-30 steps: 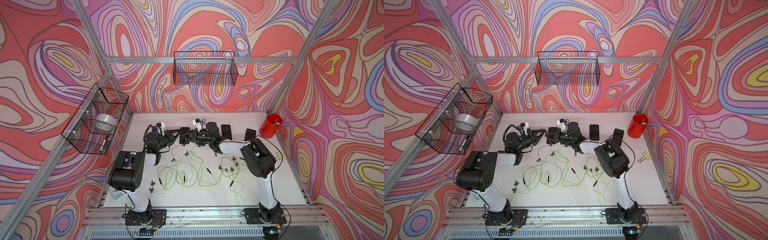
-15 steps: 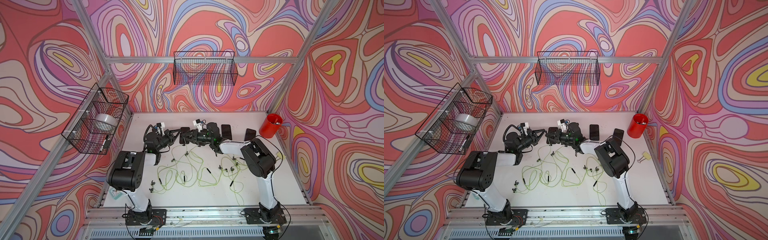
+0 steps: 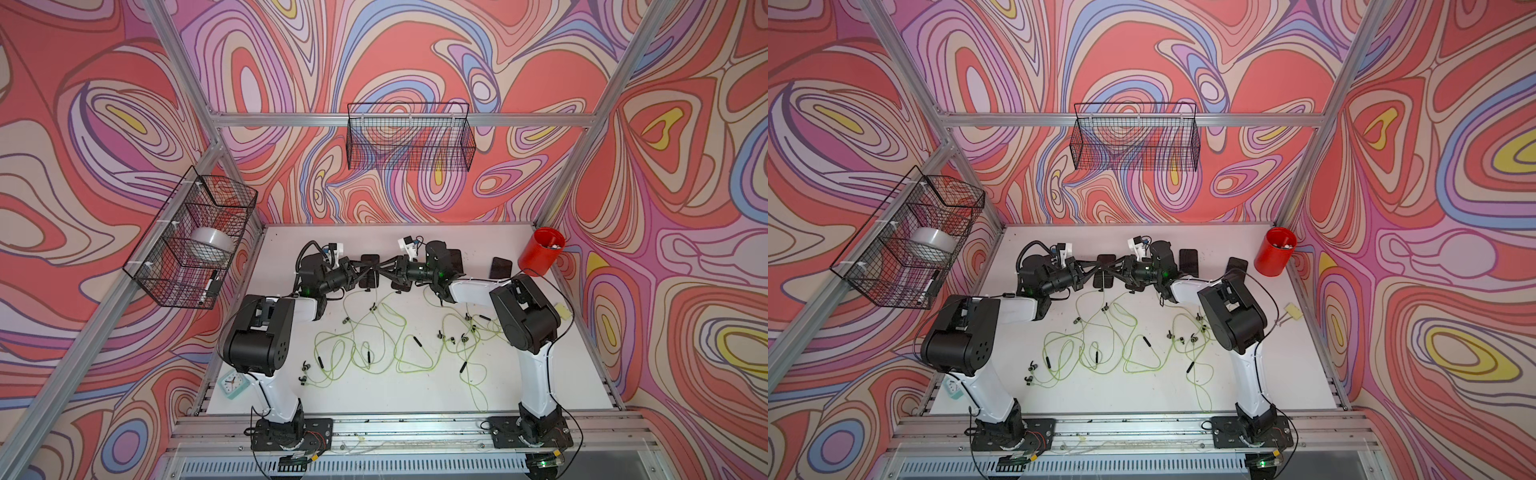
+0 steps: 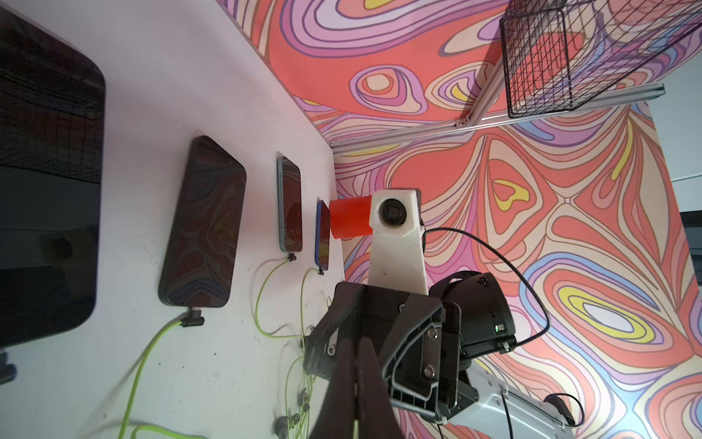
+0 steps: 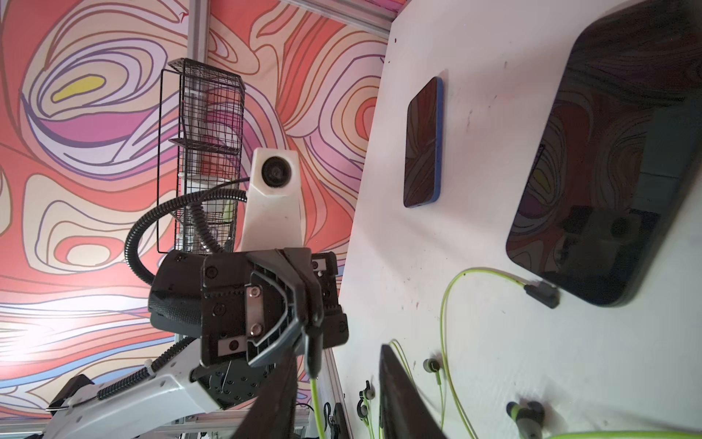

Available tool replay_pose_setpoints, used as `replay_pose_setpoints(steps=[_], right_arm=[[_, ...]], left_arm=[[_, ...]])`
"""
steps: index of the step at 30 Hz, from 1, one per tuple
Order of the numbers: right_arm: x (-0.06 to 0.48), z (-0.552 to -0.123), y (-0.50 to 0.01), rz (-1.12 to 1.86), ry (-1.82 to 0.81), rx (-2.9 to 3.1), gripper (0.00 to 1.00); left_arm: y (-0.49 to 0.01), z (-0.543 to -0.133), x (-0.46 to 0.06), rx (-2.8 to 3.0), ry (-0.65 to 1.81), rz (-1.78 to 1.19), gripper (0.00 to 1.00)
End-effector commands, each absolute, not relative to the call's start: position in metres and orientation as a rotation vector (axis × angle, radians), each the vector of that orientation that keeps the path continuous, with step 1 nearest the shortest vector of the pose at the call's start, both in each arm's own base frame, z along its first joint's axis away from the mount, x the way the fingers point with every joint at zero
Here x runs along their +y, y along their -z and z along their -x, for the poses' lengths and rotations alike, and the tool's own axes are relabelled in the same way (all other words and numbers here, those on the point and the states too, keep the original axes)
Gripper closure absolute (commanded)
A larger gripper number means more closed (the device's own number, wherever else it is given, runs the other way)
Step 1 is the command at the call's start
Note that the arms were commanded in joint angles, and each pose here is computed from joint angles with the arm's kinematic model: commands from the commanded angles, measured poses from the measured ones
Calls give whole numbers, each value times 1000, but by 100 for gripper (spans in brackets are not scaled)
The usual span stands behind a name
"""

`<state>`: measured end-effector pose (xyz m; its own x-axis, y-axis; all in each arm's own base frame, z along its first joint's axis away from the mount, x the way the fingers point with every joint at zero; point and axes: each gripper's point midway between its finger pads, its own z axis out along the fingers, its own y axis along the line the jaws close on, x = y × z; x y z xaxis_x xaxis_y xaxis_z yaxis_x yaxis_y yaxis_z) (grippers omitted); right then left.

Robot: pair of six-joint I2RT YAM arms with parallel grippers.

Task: Plug wired earphones into phones
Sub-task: Pick up the wired earphone from the center of the board.

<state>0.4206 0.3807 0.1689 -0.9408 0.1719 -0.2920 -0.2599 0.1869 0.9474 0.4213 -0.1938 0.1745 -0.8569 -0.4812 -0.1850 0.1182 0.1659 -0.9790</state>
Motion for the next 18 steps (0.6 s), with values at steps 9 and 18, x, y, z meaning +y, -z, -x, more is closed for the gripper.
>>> replay_pose_setpoints(steps=[9,18], right_arm=[[381,-410,-183,162,-1824,2111,75],[382,-411,-184,159,-1834,2104,84]], left_arm=[[-175,-416,-208,2032,1825,234,100],[-172,-419,-208,2027,1817,252,100]])
